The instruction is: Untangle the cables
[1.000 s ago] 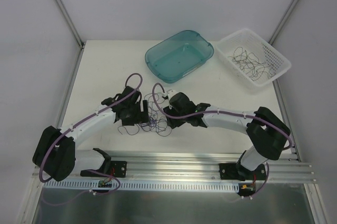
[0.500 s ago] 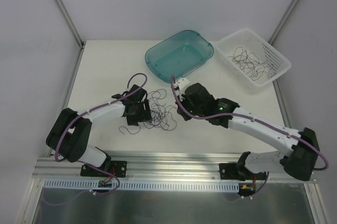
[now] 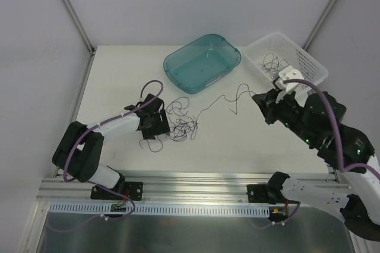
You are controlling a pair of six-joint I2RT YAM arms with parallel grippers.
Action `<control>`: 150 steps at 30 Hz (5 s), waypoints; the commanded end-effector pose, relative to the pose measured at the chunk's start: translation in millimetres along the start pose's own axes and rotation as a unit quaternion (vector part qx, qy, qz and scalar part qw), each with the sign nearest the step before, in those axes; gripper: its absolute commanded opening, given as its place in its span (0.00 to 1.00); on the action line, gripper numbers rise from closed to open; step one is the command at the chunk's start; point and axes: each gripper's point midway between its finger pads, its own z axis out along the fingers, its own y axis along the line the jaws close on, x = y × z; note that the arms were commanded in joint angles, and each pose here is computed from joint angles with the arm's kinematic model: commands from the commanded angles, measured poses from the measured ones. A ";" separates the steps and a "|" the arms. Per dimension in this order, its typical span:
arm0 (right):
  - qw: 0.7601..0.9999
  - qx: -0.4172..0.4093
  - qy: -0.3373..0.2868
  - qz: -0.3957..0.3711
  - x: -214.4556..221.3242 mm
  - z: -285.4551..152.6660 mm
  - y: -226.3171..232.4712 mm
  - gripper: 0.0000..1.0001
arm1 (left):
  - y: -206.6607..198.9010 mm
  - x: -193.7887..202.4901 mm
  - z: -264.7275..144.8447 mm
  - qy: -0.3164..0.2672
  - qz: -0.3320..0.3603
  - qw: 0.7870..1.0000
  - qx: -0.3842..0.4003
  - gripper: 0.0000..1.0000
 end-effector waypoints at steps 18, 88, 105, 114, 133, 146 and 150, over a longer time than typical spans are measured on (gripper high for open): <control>0.959 0.245 -0.146 -0.007 -85.1 -88.8 -106.1 0.01 | 38.0 -1.6 1.1 -0.001 -0.037 0.999 -0.037 0.69; 0.954 -0.013 0.175 0.245 156.4 143.5 -4.5 0.80 | 12.8 -37.0 -75.8 -0.073 0.170 0.977 0.107 0.99; 0.950 -0.181 0.204 0.153 188.0 128.4 103.6 0.79 | -26.3 -23.6 -38.1 0.017 0.313 0.928 0.202 0.89; 0.950 -0.182 0.210 0.141 196.7 122.3 103.4 0.79 | -35.9 6.3 -27.6 0.063 0.347 0.906 0.233 0.49; 0.942 -0.180 0.208 0.194 209.5 132.3 116.2 0.90 | -56.3 52.2 -52.2 0.070 0.358 0.899 0.243 0.07; 0.941 -0.201 0.212 0.170 209.7 132.3 130.1 0.90 | -2.1 35.0 -34.1 0.012 0.235 0.968 0.091 0.70; 0.939 -0.207 0.216 0.168 212.0 134.4 134.7 0.90 | 1.7 32.9 -28.8 -0.002 0.205 0.975 0.079 0.69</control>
